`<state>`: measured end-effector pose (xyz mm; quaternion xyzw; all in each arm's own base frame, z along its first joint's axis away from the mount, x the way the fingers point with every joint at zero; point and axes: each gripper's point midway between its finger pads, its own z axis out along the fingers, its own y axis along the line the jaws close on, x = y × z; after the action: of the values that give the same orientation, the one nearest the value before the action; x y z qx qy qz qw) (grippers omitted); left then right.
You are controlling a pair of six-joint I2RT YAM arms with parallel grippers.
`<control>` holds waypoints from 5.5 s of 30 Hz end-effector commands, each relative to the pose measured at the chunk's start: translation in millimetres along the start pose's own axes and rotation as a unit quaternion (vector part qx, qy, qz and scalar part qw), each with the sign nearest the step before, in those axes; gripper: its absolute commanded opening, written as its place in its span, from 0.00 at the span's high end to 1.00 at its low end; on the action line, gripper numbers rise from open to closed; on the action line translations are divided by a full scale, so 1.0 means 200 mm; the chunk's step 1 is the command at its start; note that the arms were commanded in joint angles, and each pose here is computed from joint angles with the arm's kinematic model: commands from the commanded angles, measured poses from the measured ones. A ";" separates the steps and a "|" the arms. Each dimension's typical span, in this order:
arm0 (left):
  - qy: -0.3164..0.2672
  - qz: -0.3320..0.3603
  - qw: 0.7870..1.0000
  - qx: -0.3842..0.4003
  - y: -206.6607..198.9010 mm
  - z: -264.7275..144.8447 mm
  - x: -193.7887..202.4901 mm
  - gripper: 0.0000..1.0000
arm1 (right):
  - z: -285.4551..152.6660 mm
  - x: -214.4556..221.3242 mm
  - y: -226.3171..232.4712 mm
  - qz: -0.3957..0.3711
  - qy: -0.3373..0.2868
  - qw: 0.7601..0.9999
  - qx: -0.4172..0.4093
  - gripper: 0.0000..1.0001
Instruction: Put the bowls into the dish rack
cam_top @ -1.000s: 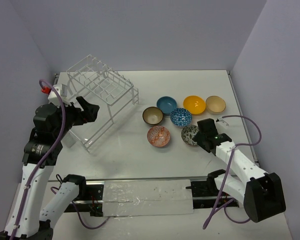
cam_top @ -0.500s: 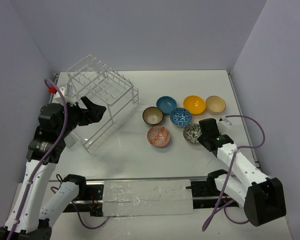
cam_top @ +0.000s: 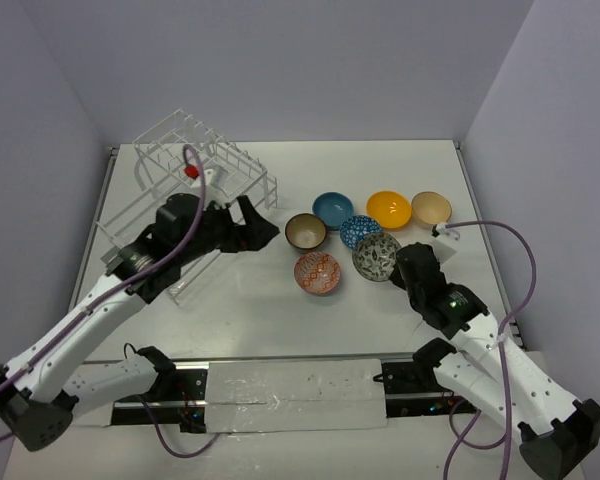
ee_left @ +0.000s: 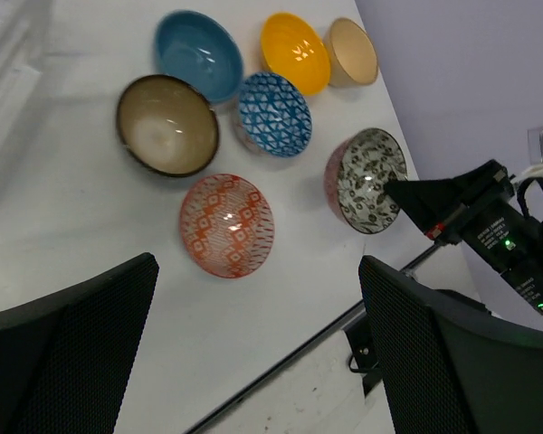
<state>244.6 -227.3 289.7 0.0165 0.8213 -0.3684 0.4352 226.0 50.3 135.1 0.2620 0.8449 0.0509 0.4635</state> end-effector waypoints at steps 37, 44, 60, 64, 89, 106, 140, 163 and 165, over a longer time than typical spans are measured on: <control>0.008 0.163 0.974 -0.160 -0.40 0.52 0.20 0.45 | -0.34 -0.42 0.76 -0.002 -0.092 0.968 -0.235 1.00; 0.004 0.159 0.973 -0.166 -0.40 0.55 0.20 0.55 | -0.35 -0.42 0.77 0.000 -0.093 0.967 -0.238 1.00; 0.002 0.159 0.969 -0.188 -0.38 0.58 0.20 0.82 | -0.36 -0.40 0.80 0.004 -0.090 0.965 -0.245 1.00; -0.008 0.158 0.968 -0.194 -0.37 0.56 0.17 0.79 | -0.35 -0.40 0.79 0.006 -0.092 0.967 -0.239 1.00; -0.163 0.316 0.870 -0.341 -0.21 0.06 -0.54 1.00 | -0.52 -0.47 0.74 0.003 -0.114 0.946 -0.303 0.03; -0.171 0.535 0.677 -0.475 0.10 -0.19 -1.16 1.00 | -0.46 -0.40 0.66 -0.020 -0.111 0.953 -0.282 0.00; -0.115 0.607 0.642 -0.453 0.31 0.12 -0.96 1.00 | -0.39 -0.27 0.60 -0.038 -0.095 0.955 -0.278 0.01; -0.078 0.606 0.653 -0.447 0.38 0.17 -0.83 0.75 | -0.37 -0.24 0.62 -0.039 -0.087 0.955 -0.282 0.01; -0.076 0.605 0.654 -0.447 0.38 0.18 -0.82 0.69 | -0.38 -0.24 0.62 -0.038 -0.086 0.954 -0.285 0.01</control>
<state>403.8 -148.4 339.1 0.3098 0.6584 0.3961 0.5600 233.3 142.2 249.9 0.0890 0.7708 0.2389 0.5839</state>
